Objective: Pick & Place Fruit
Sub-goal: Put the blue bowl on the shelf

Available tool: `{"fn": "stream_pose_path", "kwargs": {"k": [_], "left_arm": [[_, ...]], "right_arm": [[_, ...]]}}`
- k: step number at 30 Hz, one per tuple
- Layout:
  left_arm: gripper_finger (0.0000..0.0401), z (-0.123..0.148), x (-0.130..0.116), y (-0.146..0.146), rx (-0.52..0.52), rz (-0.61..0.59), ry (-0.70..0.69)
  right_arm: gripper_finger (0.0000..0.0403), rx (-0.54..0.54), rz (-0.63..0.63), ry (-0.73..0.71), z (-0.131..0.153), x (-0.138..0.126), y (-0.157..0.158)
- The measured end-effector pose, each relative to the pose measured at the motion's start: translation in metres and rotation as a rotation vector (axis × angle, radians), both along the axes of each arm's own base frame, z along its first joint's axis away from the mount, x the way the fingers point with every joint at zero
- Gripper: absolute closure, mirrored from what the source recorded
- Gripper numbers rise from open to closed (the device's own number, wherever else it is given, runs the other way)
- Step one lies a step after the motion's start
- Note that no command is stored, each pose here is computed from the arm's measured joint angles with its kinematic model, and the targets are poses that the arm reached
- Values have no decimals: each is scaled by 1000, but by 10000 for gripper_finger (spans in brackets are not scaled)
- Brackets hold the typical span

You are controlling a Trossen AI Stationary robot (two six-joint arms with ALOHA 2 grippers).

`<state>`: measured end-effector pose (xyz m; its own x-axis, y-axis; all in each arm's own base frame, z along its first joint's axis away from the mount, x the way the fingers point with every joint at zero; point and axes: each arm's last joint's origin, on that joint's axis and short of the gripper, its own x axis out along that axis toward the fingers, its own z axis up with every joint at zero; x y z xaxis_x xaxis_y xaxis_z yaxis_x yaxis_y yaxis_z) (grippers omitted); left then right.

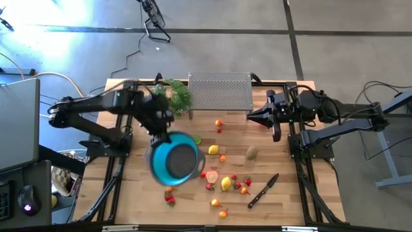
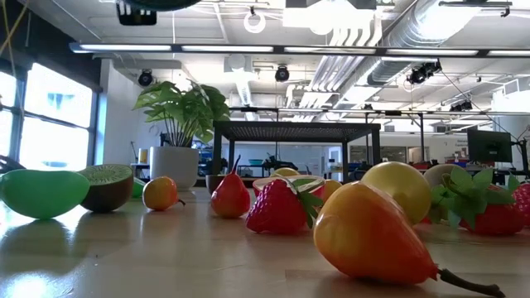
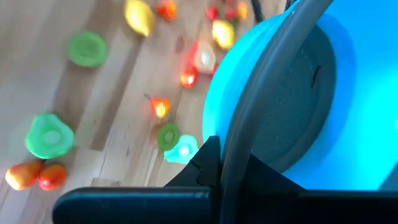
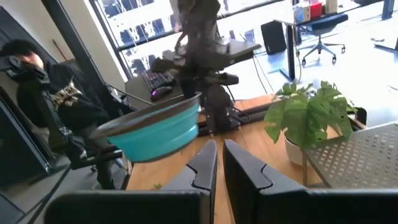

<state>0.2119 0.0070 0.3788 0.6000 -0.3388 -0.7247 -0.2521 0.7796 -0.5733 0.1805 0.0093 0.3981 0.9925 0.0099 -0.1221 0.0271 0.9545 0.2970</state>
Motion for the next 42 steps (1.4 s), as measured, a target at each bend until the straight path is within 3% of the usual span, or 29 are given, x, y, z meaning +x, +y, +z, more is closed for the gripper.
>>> {"fn": "stream_pose_path", "kwargs": {"k": [6,13,22,29,34,42], "left_arm": [[400,14,-11,19,-47,148,47],[400,5,-8,36,-95,256,145],[400,-8,6,44,-101,255,215],[400,-8,9,45,-92,275,197],[400,-8,9,45,-96,280,202],[399,-8,9,46,-92,305,209]], "right_arm": [[382,-59,6,-86,8,1,0],[382,-150,10,-207,19,2,0],[382,-227,93,-242,14,31,8],[382,-273,127,-191,3,57,21],[382,-354,173,-160,18,78,35],[382,-509,170,28,39,108,50]]}}
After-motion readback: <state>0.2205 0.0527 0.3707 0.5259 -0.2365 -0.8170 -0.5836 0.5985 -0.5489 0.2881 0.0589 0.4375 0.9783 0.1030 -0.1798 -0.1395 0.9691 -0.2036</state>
